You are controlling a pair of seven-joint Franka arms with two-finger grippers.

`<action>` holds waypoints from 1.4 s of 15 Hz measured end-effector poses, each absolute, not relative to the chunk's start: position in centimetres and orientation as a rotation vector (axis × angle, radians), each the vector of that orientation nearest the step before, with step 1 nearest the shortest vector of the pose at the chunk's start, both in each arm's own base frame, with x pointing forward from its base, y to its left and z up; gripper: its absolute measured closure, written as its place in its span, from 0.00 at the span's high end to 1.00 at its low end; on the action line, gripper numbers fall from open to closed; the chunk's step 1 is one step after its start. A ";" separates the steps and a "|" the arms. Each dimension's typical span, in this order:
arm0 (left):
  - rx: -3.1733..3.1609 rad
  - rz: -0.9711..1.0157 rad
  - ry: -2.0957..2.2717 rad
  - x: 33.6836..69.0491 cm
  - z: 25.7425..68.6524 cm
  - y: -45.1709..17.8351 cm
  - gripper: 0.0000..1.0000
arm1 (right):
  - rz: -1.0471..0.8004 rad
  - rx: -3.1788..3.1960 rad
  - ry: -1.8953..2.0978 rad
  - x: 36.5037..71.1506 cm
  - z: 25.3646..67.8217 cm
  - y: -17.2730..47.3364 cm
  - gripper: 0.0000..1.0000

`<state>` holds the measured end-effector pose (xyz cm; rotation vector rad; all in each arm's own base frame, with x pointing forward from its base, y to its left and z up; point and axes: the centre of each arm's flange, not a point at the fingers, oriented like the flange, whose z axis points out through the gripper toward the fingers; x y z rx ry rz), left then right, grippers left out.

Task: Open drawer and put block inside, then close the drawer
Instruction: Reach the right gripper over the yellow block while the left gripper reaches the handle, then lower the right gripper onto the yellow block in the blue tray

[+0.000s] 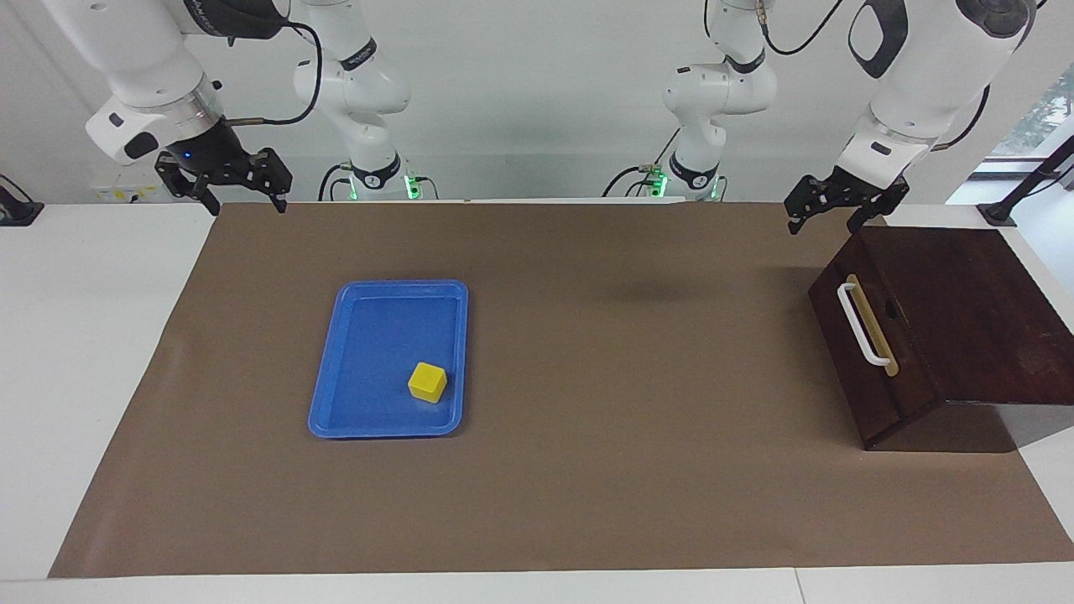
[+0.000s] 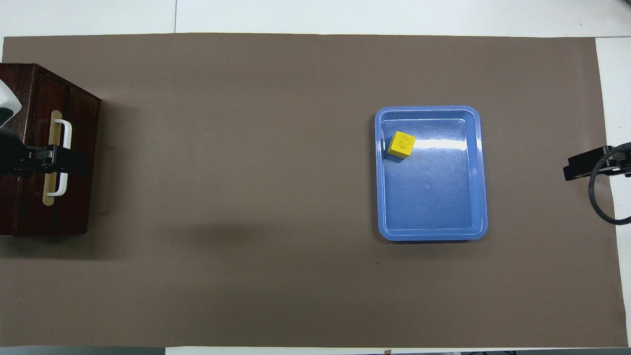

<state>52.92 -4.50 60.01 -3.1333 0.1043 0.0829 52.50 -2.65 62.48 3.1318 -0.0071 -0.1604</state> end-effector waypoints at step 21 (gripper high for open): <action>-2.759 -0.037 0.237 61.2 43.5 -1.9 1.00 | -0.778 2.454 -2.658 60.2 41.2 2.6 1.00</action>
